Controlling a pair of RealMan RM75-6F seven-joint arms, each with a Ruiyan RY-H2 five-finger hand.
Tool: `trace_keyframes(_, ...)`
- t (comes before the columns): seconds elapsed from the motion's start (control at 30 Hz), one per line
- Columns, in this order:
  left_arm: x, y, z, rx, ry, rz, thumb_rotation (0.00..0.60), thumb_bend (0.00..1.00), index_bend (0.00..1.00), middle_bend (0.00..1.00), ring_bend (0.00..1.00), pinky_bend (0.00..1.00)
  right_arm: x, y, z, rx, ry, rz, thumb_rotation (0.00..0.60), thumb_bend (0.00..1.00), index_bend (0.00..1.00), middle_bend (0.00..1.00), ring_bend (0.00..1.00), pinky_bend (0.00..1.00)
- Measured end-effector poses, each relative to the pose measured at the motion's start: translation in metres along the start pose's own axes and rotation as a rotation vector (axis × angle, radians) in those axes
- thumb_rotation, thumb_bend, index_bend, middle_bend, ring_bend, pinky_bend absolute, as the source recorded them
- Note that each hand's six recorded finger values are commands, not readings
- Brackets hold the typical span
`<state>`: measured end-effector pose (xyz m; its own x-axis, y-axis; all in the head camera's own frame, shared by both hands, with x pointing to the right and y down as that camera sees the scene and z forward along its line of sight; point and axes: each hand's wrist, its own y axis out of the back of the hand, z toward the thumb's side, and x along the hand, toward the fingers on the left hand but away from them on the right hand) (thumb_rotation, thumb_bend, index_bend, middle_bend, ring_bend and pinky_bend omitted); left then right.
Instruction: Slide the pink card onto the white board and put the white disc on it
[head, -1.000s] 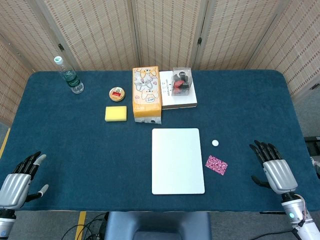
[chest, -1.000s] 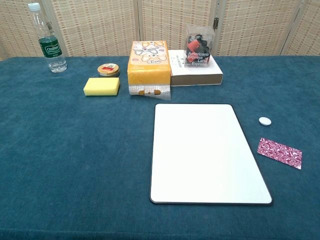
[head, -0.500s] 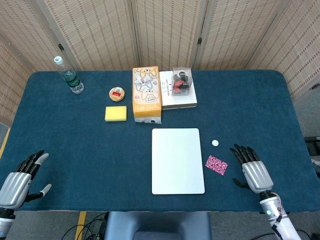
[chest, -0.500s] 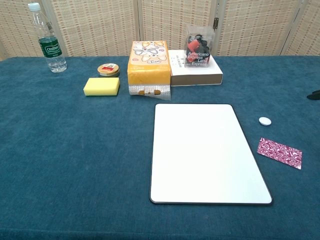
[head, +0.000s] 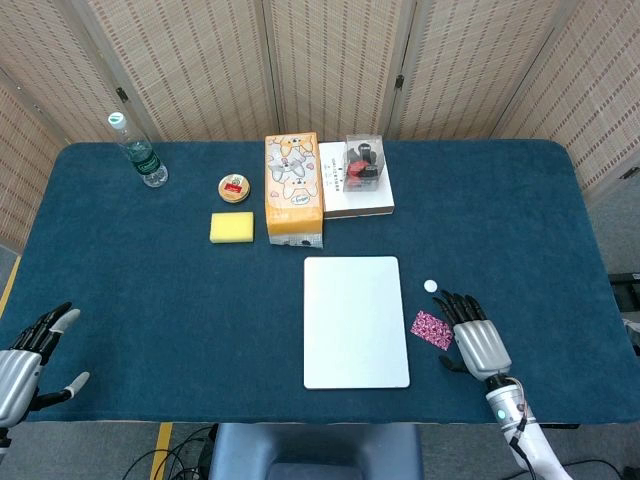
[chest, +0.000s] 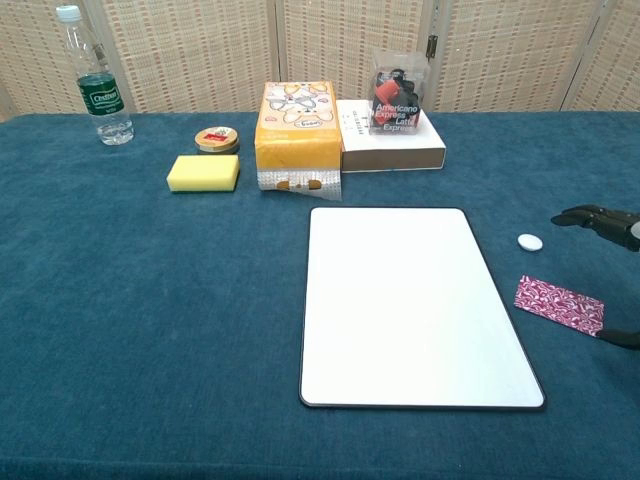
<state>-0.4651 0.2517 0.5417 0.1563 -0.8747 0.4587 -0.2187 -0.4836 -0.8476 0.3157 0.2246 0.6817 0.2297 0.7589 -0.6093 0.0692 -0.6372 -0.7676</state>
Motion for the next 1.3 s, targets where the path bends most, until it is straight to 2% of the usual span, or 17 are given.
trace_keyframes(0.77, -0.001, 0.002, -0.005, -0.007, 0.009, 0.001, 0.6, 0.29, 0.0, 0.07, 0.11, 0.22, -0.022, -0.015, -0.002, 0.026, -0.016, 0.056, 0.6, 0.12, 0.02, 0.0, 0.0, 0.0)
trace_keyframes(1.1, -0.001, 0.002, -0.007, 0.01, 0.022, 0.005, 0.6, 0.29, 0.0, 0.07, 0.11, 0.22, -0.028, -0.019, -0.015, 0.059, -0.051, 0.075, 0.6, 0.12, 0.02, 0.0, 0.0, 0.0)
trace_keyframes(1.3, 0.0, 0.0, -0.007, 0.024, 0.032, 0.001, 0.6, 0.29, 0.0, 0.07, 0.11, 0.22, -0.035, -0.015, -0.025, 0.056, -0.073, 0.062, 0.6, 0.12, 0.02, 0.01, 0.0, 0.0)
